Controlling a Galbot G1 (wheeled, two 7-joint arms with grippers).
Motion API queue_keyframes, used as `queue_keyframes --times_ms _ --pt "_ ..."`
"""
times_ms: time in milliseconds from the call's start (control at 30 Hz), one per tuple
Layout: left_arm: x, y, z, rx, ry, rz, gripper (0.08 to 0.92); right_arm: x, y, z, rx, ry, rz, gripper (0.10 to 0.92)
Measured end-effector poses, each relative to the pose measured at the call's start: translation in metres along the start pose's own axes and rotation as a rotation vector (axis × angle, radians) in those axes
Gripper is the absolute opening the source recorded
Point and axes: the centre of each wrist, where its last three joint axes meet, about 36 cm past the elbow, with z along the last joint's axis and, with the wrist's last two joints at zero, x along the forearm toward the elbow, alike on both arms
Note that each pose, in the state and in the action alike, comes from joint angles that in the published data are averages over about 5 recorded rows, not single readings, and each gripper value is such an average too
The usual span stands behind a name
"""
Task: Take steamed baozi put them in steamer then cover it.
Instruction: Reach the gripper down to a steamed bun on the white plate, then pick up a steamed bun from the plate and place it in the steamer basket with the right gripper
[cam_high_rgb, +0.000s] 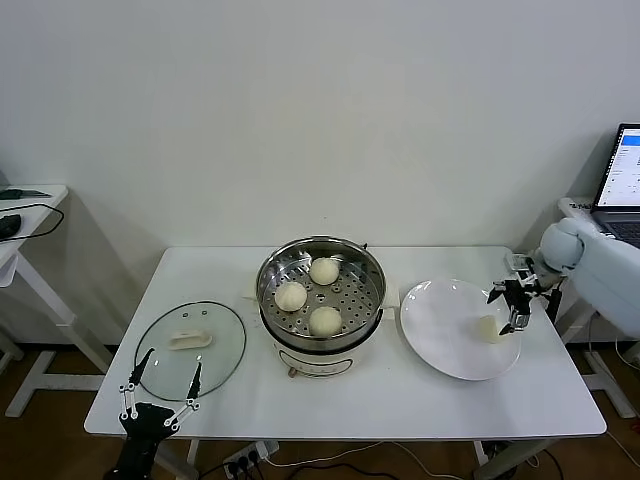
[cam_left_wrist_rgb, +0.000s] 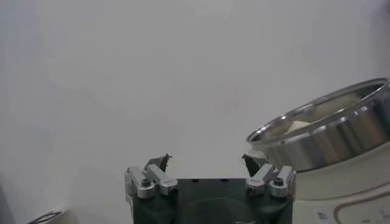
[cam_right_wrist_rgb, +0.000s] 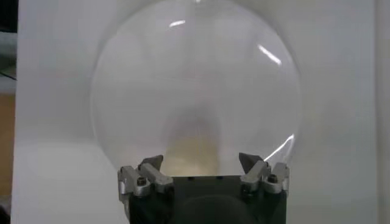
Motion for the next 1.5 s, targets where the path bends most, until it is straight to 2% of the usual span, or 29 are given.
queue_keyframes --times_ms 367,733,867,1167,1500 --pt "0.0 0.0 0.001 -0.003 0.003 0.001 0.823 -0.029 0.001 0.003 -0.026 0.015 -0.009 0.815" --pt "-0.004 -0.002 0.004 0.006 0.003 -0.008 0.823 -0.038 -0.001 0.0 -0.029 0.018 -0.004 0.679" --pt "-0.005 -0.002 0.004 0.006 0.001 -0.009 0.823 -0.03 -0.005 -0.002 -0.022 0.017 -0.001 0.656" --pt "-0.008 -0.001 0.002 0.004 -0.012 -0.007 0.823 0.034 -0.036 -0.036 0.056 -0.014 0.02 0.654" --pt "-0.013 -0.007 0.001 0.02 -0.024 -0.005 0.823 0.147 -0.07 -0.143 0.192 -0.117 0.063 0.662"
